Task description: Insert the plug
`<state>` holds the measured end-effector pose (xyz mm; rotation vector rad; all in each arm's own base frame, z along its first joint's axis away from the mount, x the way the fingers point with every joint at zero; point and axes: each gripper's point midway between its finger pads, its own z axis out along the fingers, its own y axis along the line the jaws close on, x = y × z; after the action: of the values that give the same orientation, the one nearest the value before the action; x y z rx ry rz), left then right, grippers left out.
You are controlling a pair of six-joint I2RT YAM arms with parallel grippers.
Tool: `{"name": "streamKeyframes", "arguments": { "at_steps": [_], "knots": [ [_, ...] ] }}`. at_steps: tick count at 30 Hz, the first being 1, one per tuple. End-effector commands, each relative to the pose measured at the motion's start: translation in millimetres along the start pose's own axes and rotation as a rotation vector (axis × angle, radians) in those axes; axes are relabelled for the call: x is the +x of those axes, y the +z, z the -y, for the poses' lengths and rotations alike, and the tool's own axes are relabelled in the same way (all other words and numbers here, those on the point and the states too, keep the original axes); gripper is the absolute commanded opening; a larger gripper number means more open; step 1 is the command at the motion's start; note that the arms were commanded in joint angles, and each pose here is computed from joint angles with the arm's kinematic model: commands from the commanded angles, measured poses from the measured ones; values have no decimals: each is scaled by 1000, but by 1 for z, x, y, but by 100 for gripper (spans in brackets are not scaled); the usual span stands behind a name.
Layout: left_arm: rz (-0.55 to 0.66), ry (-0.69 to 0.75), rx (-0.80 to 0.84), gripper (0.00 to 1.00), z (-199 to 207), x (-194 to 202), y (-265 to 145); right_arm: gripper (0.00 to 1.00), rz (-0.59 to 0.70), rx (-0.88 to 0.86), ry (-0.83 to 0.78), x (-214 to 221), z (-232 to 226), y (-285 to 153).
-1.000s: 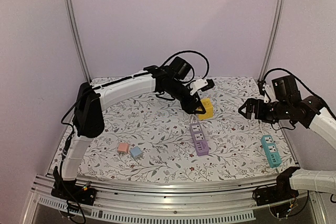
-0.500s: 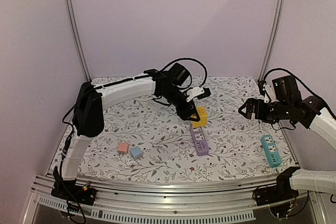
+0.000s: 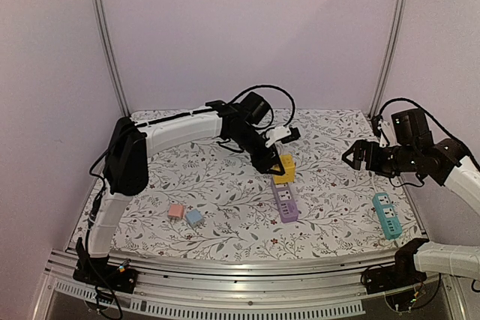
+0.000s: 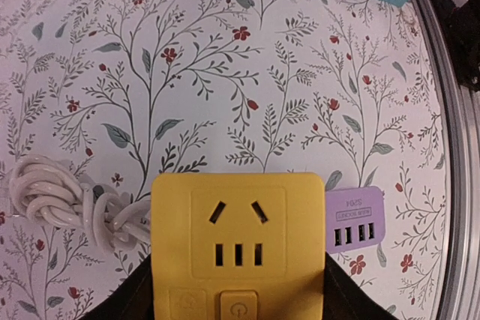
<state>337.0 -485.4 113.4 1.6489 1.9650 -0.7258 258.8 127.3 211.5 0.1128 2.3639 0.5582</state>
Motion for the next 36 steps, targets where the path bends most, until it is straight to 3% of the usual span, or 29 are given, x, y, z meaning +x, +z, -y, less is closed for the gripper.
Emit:
{"name": "streamKeyframes", "arguments": {
  "at_steps": [1, 36],
  "knots": [
    [6, -1, 7, 0, -6, 5, 5, 99, -17, 9, 12, 7, 5, -1],
    [-1, -11, -1, 0, -15, 15, 22, 99, -30, 2, 6, 10, 4, 2]
  ]
}}
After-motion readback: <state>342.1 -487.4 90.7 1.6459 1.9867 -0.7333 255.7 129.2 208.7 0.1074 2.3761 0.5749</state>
